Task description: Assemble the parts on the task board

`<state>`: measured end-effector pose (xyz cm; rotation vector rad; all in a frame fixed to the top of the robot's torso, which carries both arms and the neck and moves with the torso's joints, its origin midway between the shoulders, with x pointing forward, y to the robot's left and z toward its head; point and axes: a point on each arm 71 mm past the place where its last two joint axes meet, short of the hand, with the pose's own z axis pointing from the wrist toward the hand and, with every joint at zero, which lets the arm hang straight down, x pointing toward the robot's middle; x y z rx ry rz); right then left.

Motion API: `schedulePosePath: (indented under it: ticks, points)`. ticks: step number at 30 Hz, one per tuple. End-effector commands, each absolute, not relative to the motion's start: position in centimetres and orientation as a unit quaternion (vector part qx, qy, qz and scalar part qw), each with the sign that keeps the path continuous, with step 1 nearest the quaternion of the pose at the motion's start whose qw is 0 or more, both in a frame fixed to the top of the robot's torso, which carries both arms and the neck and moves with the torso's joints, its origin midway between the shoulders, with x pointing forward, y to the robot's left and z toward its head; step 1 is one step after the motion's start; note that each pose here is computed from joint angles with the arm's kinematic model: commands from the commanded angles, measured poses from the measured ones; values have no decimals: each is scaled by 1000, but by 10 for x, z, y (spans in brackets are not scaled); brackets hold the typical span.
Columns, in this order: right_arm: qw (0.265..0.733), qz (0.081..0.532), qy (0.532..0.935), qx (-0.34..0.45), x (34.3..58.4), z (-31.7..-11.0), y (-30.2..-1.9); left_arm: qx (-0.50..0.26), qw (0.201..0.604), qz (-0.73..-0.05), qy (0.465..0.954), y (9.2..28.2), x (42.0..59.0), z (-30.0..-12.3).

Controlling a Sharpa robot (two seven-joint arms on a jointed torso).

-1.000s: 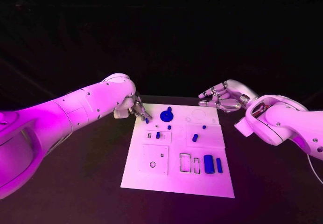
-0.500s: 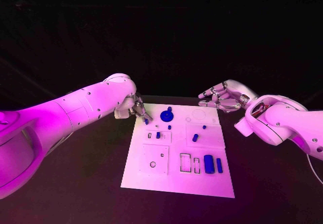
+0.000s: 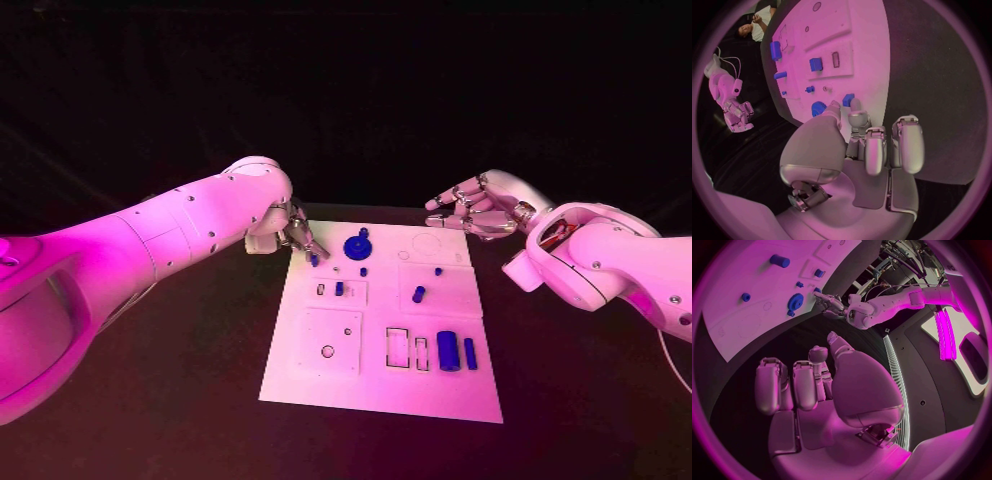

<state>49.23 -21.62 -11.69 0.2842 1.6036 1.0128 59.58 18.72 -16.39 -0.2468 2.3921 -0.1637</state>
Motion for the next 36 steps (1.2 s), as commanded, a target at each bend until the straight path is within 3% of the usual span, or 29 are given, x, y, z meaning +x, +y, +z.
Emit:
schedulePosePath:
  ticks: [1,27,36]
  points:
    - [570,436,687,115,492,-117,-215,-89,348,-67,931,185,595,-165]
    - [570,436,687,115,492,-118,-215,-88,344,-62,933,188,594,-165]
    - [570,435,688,115,492,-118,-215,-104,350,-89,927,186,595,-164]
